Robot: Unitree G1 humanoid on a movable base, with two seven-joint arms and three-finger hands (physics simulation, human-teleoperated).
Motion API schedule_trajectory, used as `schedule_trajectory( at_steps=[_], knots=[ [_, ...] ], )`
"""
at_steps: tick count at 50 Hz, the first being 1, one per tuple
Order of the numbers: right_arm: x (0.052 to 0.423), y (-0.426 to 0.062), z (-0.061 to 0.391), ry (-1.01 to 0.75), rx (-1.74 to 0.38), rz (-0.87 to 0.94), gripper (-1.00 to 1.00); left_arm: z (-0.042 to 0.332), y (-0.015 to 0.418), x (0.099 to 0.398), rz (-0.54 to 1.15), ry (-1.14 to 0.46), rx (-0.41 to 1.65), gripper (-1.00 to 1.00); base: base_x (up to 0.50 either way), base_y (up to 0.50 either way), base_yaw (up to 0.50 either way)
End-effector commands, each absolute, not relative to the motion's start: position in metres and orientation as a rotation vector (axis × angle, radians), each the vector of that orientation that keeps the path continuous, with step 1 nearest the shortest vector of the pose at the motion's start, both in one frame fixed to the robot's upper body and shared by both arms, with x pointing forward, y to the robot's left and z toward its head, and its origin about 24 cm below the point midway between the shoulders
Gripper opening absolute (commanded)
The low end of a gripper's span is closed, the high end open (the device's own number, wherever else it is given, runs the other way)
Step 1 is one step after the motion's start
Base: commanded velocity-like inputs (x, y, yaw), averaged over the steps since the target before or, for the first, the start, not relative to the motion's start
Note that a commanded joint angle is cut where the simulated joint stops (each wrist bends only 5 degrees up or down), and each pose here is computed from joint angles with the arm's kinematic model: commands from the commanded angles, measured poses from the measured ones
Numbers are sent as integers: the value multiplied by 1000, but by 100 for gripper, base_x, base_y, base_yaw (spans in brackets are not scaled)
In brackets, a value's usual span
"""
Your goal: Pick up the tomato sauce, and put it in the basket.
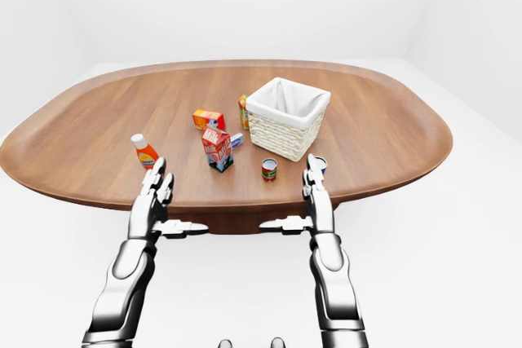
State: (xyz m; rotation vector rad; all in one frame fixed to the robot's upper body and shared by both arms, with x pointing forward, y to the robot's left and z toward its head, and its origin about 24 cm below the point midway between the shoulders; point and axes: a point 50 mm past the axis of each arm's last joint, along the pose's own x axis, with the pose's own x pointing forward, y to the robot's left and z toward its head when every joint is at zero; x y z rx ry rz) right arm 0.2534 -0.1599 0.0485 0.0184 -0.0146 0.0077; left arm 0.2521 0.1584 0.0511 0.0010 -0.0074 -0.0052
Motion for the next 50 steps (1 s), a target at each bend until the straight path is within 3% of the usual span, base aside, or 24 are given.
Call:
schedule_trajectory(
  at_steps=[1, 9, 39, 50],
  knots=[
    [253, -161, 55, -22, 24, 9, 100, 70, 160, 250, -7, -72, -3, 100, 0, 0, 0],
    [252, -162, 61, -35, 28, 8, 100, 85, 161, 247, -5, -136, -1, 100, 0, 0, 0],
    [238, -168, 132, -345, 44, 6, 100, 141, 165, 233, 2, -386, 7, 100, 0, 0, 0],
    [233, -170, 150, -427, 57, -4, 100, 145, 166, 233, 4, -400, 6, 100, 0, 0, 0]
  ],
)
